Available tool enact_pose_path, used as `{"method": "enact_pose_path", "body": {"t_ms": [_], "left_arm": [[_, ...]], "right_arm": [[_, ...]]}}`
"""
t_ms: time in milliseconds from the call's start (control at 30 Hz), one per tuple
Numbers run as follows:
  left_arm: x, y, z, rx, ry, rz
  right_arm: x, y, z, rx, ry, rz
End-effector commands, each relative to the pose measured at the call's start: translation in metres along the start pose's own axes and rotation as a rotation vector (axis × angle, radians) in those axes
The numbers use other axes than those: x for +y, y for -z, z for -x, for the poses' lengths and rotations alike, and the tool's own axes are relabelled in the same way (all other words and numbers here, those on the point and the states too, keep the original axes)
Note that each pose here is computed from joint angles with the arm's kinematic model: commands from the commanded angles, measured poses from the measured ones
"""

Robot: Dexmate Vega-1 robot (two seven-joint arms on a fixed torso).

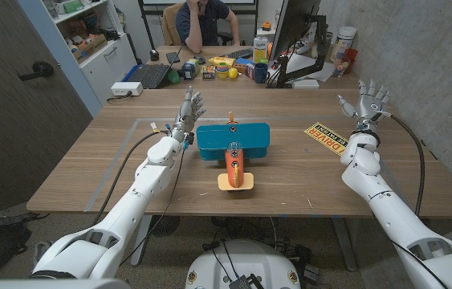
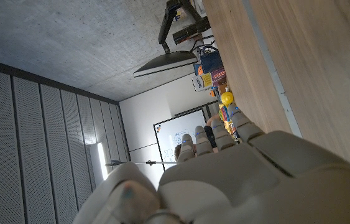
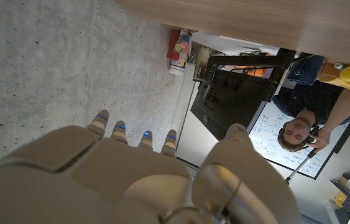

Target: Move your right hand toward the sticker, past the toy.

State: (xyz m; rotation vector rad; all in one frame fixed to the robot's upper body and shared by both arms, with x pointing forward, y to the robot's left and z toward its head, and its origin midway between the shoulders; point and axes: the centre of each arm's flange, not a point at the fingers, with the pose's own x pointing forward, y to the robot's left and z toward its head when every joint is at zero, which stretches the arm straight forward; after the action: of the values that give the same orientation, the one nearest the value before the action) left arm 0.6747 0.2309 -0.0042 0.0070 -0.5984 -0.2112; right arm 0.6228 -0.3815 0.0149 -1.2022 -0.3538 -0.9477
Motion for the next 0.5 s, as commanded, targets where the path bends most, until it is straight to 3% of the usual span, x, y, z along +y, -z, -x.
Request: {"method": "enact_pose_path", "body": {"t_ms": [33,200,500], "left_arm": [[0.003,0.0,0.004,0.0,-0.008,0.002],[0.005,-0.001,0.003,-0.001,-0.007,0.0],[0.007,0.0,0.003,0.001,-0.007,0.002]], "right_arm": [[0.014,-0.006,0.011,0.0,-0.057,-0.037],[0.017,-0.008,0.016,-0.002,-0.054,-0.064],[0.028,-0.012,0.02,-0.002,-0.128,-0.068]]}}
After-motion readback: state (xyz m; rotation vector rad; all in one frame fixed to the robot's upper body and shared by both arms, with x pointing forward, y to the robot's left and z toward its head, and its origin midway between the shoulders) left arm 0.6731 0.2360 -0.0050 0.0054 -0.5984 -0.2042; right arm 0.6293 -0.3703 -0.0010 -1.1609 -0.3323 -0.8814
